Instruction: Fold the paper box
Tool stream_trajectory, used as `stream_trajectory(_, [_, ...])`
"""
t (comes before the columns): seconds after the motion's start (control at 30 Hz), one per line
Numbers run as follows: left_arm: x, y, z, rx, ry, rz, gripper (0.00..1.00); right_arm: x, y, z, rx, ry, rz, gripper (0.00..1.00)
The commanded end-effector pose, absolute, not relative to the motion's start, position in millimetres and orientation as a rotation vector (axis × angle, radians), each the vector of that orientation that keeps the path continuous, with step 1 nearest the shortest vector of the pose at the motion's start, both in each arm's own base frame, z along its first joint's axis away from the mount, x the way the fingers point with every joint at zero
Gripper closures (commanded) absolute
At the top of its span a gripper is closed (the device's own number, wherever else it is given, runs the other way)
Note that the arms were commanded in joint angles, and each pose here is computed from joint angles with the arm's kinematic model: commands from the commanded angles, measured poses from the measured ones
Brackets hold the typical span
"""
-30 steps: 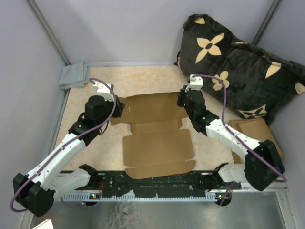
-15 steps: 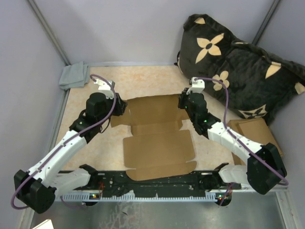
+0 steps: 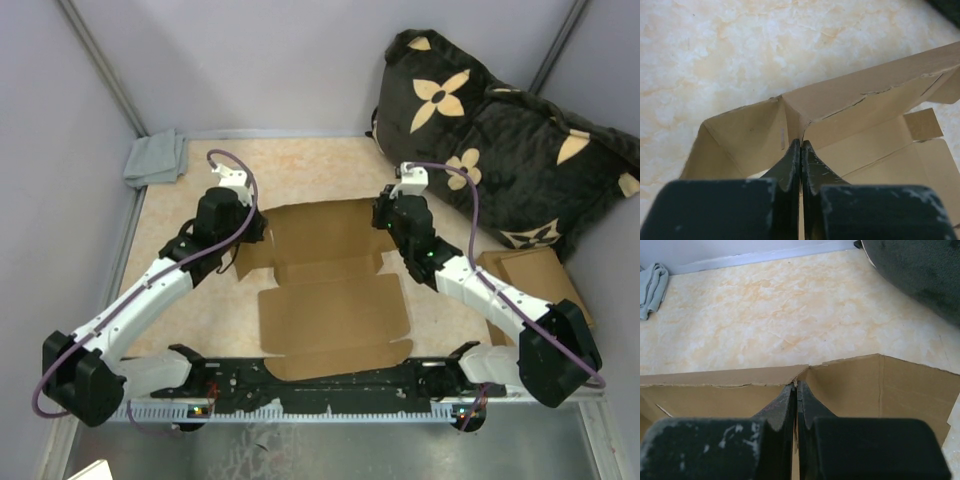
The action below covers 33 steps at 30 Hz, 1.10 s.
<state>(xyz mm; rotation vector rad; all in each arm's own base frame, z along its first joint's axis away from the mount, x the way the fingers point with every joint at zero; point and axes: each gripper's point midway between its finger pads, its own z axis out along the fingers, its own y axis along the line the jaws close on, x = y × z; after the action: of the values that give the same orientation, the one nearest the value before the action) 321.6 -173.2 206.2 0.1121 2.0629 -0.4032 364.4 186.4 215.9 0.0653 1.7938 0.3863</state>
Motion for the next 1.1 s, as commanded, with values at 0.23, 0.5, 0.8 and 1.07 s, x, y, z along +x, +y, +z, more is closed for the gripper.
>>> stream_trajectory(0.23, [317.6, -158.9, 202.7, 0.037, 1.999, -0.372, 1.00, 355.6, 184.6, 248.8, 0.049, 1.803, 0.395, 0.36])
stream_trajectory(0.5, [312.2, -151.0, 191.5, -0.003, 1.906, -0.391, 1.00, 340.2, 141.1, 293.8, 0.037, 1.718, 0.341, 0.30])
stream_trajectory(0.8, [311.4, -153.8, 196.1, 0.023, 1.866, -0.412, 1.00, 391.1, 65.0, 240.0, 0.214, 1.792, 0.394, 0.41])
stream_trajectory(1.07, [310.0, -150.4, 208.5, 0.075, 1.747, -0.401, 1.00, 408.1, 96.1, 178.2, 0.005, 1.966, 0.504, 0.46])
